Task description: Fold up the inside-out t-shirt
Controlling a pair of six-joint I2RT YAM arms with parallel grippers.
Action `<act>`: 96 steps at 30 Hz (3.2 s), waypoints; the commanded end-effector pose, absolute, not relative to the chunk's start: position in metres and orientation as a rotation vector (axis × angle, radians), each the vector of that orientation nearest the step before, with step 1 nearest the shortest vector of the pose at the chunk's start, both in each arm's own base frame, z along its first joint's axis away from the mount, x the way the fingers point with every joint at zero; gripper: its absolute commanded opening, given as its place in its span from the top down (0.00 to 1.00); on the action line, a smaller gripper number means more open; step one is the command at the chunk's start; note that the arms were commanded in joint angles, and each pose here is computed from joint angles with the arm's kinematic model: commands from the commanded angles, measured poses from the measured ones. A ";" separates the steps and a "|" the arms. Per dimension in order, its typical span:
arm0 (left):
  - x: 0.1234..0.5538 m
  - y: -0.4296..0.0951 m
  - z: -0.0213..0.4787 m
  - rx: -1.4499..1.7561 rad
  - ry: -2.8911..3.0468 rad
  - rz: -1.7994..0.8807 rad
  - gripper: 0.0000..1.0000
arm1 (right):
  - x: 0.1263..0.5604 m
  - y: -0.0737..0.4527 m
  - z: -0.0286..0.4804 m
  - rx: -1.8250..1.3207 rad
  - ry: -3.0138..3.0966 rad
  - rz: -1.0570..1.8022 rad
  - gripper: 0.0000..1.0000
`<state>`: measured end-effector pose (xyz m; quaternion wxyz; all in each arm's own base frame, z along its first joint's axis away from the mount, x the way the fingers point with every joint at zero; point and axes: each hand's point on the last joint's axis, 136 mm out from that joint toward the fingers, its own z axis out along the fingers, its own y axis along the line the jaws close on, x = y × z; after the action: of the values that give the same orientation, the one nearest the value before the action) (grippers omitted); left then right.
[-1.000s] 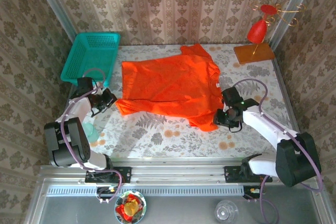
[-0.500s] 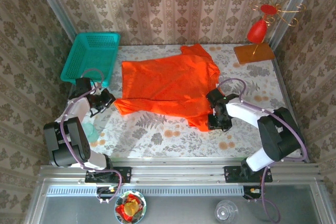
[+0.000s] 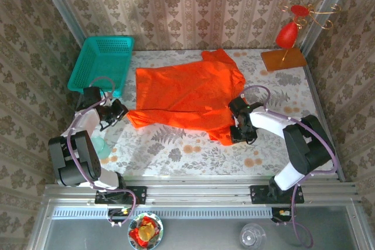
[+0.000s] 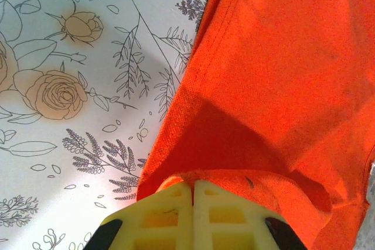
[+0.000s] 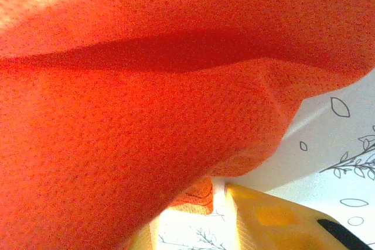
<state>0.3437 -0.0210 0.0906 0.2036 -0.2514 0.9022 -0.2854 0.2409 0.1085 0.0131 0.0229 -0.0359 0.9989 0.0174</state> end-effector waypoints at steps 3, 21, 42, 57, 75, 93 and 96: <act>0.351 -0.019 0.099 -0.679 2.496 -0.807 1.00 | 0.250 0.122 0.011 -0.153 3.090 0.126 0.66; 0.351 -0.019 0.131 -0.648 2.437 -0.810 1.00 | 0.247 0.115 0.091 0.012 2.910 0.189 1.00; 0.326 -0.025 0.454 -0.237 1.731 -0.839 1.00 | 0.264 0.078 0.461 0.155 1.810 0.487 1.00; 0.207 -0.062 0.619 0.135 1.295 -0.695 1.00 | 0.150 0.009 0.670 0.141 1.138 0.344 1.00; 0.263 -0.050 0.586 0.060 1.364 -0.760 1.00 | 0.281 0.042 0.638 0.115 1.359 0.173 1.00; 0.531 -0.048 0.238 -0.285 2.118 -0.846 0.66 | 0.580 0.057 0.318 0.346 1.996 0.263 0.51; 0.546 -0.059 0.237 -0.283 2.152 -0.857 0.55 | 0.593 0.066 0.299 0.332 2.084 0.294 0.45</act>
<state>0.5362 -0.0511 0.1889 0.3533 -0.1379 0.8594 -0.3428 0.5927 0.0567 0.2662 0.4780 0.1369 0.8640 0.0787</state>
